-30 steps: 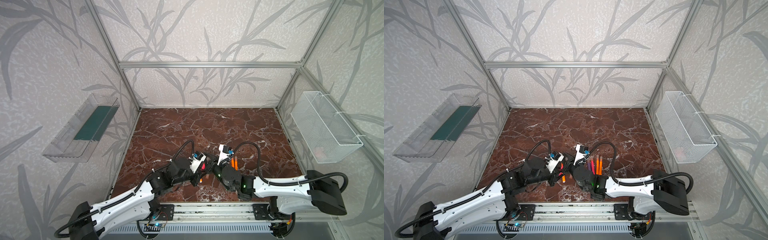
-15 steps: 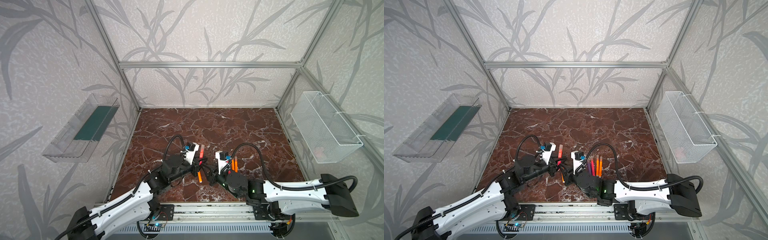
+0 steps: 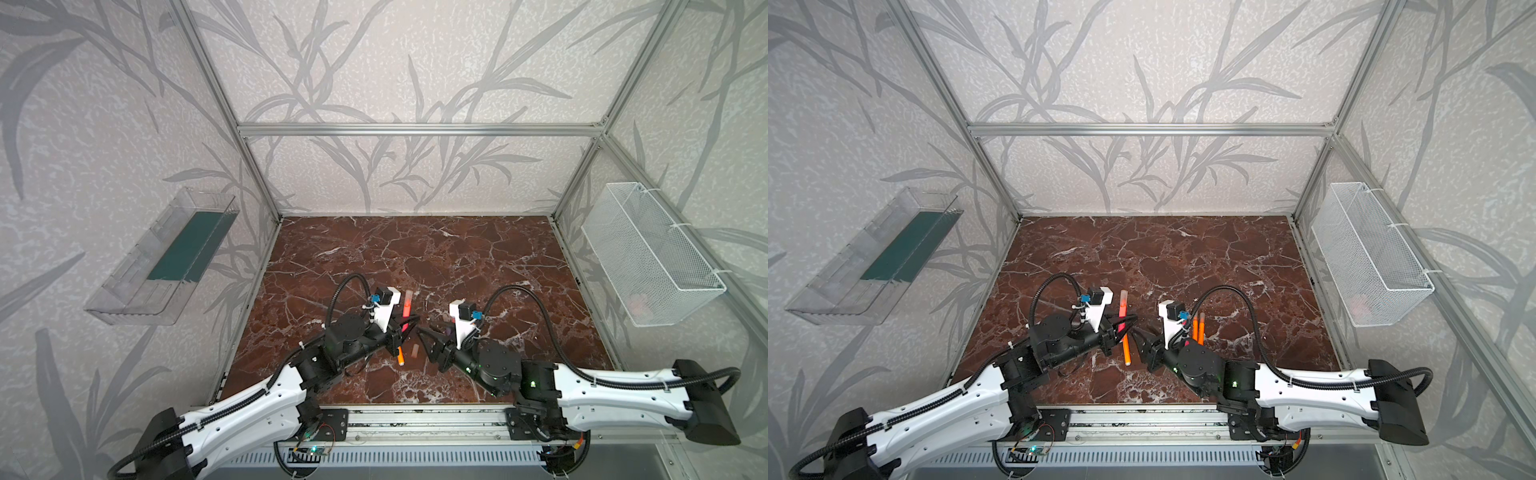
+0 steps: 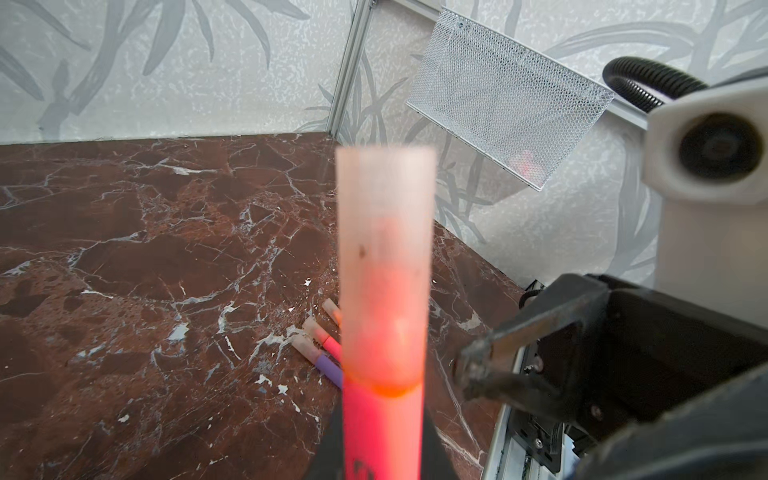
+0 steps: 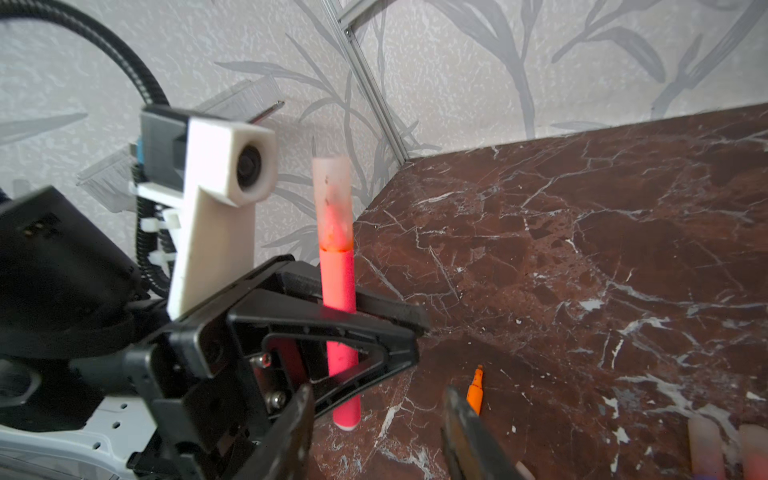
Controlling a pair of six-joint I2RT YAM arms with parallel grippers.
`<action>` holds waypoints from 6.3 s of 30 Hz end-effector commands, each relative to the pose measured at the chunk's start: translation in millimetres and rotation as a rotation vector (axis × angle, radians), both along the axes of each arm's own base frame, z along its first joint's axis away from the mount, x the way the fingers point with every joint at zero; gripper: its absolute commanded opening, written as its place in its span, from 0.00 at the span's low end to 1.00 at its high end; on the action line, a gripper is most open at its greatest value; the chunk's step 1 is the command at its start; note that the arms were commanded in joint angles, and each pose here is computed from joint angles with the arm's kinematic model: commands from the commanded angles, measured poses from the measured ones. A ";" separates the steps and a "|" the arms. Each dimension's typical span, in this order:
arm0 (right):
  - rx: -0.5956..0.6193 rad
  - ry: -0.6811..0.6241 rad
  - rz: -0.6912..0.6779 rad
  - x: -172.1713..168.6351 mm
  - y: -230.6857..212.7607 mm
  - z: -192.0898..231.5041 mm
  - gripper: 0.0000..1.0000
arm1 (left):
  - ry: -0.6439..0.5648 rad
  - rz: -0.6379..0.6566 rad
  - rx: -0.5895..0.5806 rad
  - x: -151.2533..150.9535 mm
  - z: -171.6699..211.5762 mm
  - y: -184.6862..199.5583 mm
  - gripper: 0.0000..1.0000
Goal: Insert the pens into the pen caps
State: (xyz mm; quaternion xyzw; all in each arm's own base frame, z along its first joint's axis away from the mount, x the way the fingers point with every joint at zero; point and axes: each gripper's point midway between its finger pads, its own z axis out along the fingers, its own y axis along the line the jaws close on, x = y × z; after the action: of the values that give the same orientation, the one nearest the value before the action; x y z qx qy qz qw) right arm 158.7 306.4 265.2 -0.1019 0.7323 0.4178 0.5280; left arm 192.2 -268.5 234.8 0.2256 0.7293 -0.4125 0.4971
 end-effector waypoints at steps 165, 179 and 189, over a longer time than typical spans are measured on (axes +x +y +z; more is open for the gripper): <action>-0.074 0.412 -0.023 70.5 -43.4 -108.9 0.47 | 0.578 0.530 0.454 15.2 -118.0 44.3 0.03; 0.164 0.409 0.190 74.0 17.2 -82.8 0.52 | 0.438 0.310 0.203 5.8 -70.6 17.3 0.02; 0.191 0.388 0.212 76.0 29.0 -74.7 0.52 | 0.432 0.261 0.206 1.8 -71.4 10.2 0.01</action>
State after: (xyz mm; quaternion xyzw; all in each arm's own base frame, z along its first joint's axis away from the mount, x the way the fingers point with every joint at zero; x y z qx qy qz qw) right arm 232.4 325.0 162.1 -0.0361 0.7906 0.5206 0.3204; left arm 195.9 -252.5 158.9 0.0702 0.8873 -0.2934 0.3490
